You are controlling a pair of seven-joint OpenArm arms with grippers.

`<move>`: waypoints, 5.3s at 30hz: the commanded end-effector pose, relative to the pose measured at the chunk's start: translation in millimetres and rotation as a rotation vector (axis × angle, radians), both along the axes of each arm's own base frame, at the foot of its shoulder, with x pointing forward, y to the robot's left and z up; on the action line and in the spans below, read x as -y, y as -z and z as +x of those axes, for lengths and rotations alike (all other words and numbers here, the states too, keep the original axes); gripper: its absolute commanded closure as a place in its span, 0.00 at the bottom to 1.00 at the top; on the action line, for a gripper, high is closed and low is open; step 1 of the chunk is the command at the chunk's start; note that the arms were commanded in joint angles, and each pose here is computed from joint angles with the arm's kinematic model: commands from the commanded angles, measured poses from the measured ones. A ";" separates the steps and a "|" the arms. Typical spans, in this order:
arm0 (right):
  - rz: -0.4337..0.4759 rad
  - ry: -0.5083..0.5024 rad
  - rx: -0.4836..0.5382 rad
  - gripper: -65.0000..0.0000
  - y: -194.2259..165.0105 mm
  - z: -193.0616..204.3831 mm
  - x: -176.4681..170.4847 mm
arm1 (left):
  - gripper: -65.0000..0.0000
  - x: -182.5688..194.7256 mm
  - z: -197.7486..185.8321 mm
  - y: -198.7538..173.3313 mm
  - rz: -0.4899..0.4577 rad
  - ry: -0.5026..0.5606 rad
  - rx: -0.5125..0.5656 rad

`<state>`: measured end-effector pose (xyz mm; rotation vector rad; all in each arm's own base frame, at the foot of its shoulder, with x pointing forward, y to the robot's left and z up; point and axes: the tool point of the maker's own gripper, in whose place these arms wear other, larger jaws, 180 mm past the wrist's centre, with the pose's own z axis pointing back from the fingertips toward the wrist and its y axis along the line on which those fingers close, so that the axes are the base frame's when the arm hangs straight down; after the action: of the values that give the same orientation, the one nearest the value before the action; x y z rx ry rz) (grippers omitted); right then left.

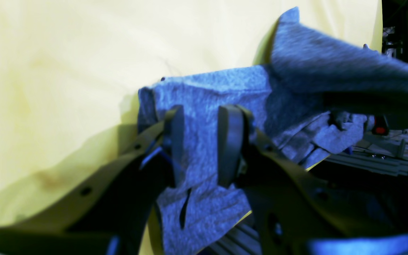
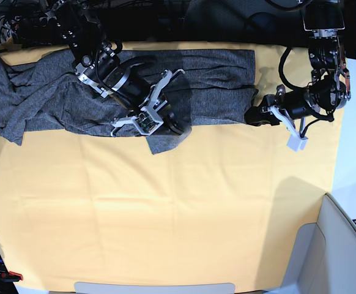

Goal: Fold the T-shirt properly

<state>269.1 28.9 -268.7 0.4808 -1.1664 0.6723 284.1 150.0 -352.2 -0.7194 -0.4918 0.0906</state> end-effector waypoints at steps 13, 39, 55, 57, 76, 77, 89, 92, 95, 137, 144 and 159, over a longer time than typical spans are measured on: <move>0.030 -0.193 -0.027 1.00 4.3 -46.2 -54.4 | 0.75 -21.3 18.5 -23.6 -0.001 -0.063 0.082; -0.067 -0.174 -0.008 0.82 29.3 -37.4 -67.9 | 0.75 -19.9 16.4 -21.6 -0.001 -0.058 0.075; 0.163 0.289 -0.307 0.37 40.9 105.1 2.7 | 0.75 -20.3 14.5 -19.9 -0.001 -0.059 0.069; 0.162 0.293 -0.335 0.37 48.2 108.4 3.2 | 0.75 -19.9 14.4 -19.7 -0.001 -0.058 0.068; 0.117 0.407 -0.545 0.37 97.9 89.0 14.5 | 0.75 -19.0 16.5 -21.5 -0.003 -0.057 0.075; 0.113 0.407 -0.555 0.37 101.5 87.8 14.4 | 0.75 -19.0 16.5 -21.5 -0.003 -0.057 0.075; 0.056 0.291 -0.568 0.37 108.3 71.3 -23.4 | 0.75 -18.6 16.4 -21.3 -0.003 -0.056 0.075; 0.050 0.277 -0.566 0.37 108.1 69.1 -27.9 | 0.75 -18.6 16.4 -21.3 -0.003 -0.056 0.075; 0.050 0.277 -0.568 0.38 108.7 68.5 -27.9 | 0.75 -19.9 15.2 -20.4 -0.002 -0.060 0.072; -0.037 -0.122 -0.313 1.00 42.3 -12.0 -103.5 | 0.79 -21.7 15.9 -21.5 0.000 -0.065 0.076; 0.003 -0.147 -0.352 1.00 41.0 -19.3 -109.3 | 0.79 -22.1 16.0 -21.7 0.000 -0.066 0.077; 0.043 -0.194 -0.383 1.00 36.0 -28.8 -119.6 | 0.79 -22.1 16.0 -21.7 0.000 -0.066 0.077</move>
<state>236.7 140.0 -321.0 0.6906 -0.7327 0.6809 292.1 168.4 -343.9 -0.7046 -0.5435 0.1382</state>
